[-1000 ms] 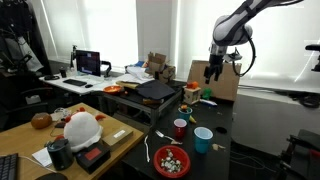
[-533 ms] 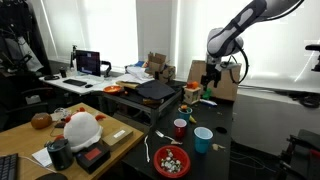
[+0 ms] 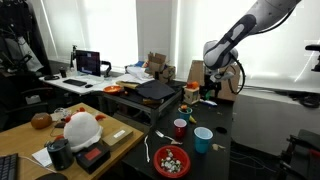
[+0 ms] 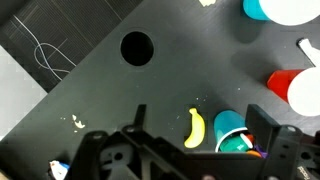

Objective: Pick up the cup and pour it's contents in the bowl

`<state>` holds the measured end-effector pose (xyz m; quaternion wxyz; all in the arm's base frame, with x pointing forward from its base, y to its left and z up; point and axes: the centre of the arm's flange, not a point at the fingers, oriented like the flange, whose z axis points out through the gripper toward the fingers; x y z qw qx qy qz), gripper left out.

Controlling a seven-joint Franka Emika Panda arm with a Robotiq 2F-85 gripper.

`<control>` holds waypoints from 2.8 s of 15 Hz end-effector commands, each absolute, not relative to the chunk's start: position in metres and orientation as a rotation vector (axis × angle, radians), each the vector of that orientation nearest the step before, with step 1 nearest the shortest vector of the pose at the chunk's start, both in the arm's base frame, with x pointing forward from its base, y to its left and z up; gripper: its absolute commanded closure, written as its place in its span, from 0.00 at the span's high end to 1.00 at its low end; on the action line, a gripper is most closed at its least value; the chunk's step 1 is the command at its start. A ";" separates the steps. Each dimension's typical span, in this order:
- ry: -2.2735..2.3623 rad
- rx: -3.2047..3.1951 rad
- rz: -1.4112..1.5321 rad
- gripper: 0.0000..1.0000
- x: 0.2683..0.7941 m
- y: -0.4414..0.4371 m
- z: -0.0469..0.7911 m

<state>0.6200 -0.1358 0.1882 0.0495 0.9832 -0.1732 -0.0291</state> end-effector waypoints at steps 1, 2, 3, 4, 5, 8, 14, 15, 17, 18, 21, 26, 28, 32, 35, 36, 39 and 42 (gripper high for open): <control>-0.622 2.980 -0.117 1.00 0.633 -0.124 0.176; -0.651 2.979 -0.123 1.00 0.636 -0.120 0.170; -0.674 2.978 -0.130 1.00 0.638 -0.117 0.165; -0.698 2.973 -0.132 1.00 0.640 -0.115 0.160; -0.717 2.970 -0.134 1.00 0.642 -0.113 0.156; -0.786 2.964 -0.147 1.00 0.647 -0.110 0.142; -0.911 2.946 -0.147 1.00 0.657 -0.111 0.124; -0.938 2.941 -0.144 1.00 0.660 -0.112 0.123; -0.996 2.939 -0.128 1.00 0.667 -0.115 0.122; -1.026 2.938 -0.114 1.00 0.672 -0.118 0.124; -1.106 2.924 -0.082 1.00 0.683 -0.130 0.126; -1.172 2.910 -0.117 1.00 0.686 -0.139 0.108; -1.163 2.910 -0.136 1.00 0.685 -0.137 0.096; -1.157 2.911 -0.125 1.00 0.690 -0.135 0.084; -1.180 2.907 -0.103 1.00 0.694 -0.143 0.084; -1.193 2.905 -0.097 1.00 0.695 -0.146 0.084; -1.220 2.897 -0.090 1.00 0.696 -0.151 0.080; -1.235 2.885 -0.102 1.00 0.695 -0.147 0.068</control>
